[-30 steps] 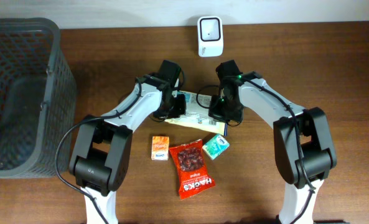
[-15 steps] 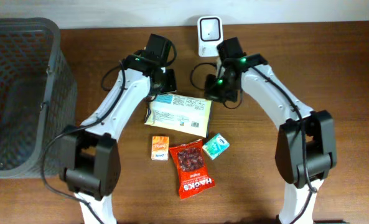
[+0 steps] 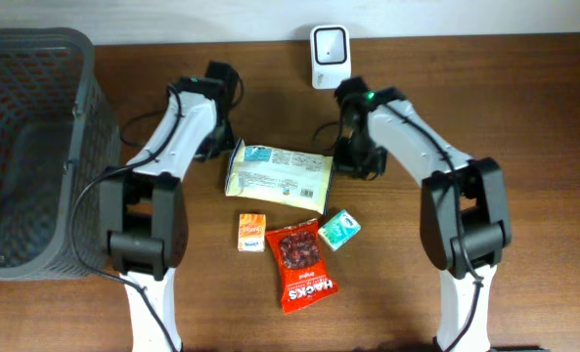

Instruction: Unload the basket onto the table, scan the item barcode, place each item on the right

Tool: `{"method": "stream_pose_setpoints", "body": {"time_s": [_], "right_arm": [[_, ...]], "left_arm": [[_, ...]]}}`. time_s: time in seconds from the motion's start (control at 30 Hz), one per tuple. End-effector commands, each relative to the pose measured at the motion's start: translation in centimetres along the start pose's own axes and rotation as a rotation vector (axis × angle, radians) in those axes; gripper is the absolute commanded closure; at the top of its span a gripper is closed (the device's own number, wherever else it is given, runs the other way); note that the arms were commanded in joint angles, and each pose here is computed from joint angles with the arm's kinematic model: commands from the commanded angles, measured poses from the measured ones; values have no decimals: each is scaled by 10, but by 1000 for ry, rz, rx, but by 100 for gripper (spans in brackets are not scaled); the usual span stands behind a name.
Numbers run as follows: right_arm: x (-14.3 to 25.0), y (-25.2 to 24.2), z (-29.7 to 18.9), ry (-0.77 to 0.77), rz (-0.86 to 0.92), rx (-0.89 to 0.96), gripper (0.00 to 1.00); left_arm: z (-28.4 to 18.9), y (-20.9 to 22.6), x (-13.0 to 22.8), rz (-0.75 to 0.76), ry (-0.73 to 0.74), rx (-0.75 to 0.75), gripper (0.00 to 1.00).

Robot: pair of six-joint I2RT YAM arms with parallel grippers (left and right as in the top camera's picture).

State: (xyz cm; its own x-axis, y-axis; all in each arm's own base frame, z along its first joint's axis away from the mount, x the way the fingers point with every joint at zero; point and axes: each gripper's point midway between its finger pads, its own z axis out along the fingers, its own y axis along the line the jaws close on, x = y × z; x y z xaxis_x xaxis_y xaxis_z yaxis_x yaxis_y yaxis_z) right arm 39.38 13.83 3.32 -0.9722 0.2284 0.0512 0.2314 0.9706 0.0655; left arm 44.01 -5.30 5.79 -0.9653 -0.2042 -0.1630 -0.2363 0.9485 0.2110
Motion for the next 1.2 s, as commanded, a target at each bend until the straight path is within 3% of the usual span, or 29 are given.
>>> {"method": "stream_pose_setpoints", "body": {"time_s": [0.0, 0.07, 0.23, 0.33, 0.47, 0.57, 0.63, 0.67, 0.7, 0.73, 0.77, 0.97, 1.17], "right_arm": [[4, 43, -39, 20, -133, -221, 96], [15, 57, -34, 50, -161, -252, 96], [34, 82, -3, 48, -174, -260, 96], [34, 72, 13, 30, -121, -198, 95], [32, 40, 30, -3, -60, -44, 95], [33, 34, 29, -4, -31, -15, 96], [33, 31, 23, 6, -25, -7, 96], [31, 29, 20, 11, -17, -4, 88], [29, 27, 18, 10, -9, -5, 73], [27, 25, 18, 9, -2, -5, 29], [26, 22, 18, 9, 4, -6, 1], [24, 22, 18, 5, 7, -8, 1], [24, 22, 18, 5, 7, -8, 1]], "left_arm": [[-61, -45, 8, 63, 20, 324, 100], [-67, -79, 34, 142, 111, 482, 100], [-26, -102, 79, 224, 174, 430, 100], [18, -78, 86, 170, 150, 275, 100], [44, -15, 78, 91, 117, 17, 100], [31, 5, 69, 24, 148, 0, 100], [-7, 20, 43, -22, 116, 19, 100], [-23, 19, 35, -31, 96, 47, 100], [-35, 16, 30, -38, 81, 80, 100], [-46, 9, 26, -42, 68, 124, 100], [-53, 2, 23, -43, 59, 165, 100], [-55, -4, 20, -45, 46, 195, 72], [-55, -4, 18, -47, 39, 198, 19]]}}
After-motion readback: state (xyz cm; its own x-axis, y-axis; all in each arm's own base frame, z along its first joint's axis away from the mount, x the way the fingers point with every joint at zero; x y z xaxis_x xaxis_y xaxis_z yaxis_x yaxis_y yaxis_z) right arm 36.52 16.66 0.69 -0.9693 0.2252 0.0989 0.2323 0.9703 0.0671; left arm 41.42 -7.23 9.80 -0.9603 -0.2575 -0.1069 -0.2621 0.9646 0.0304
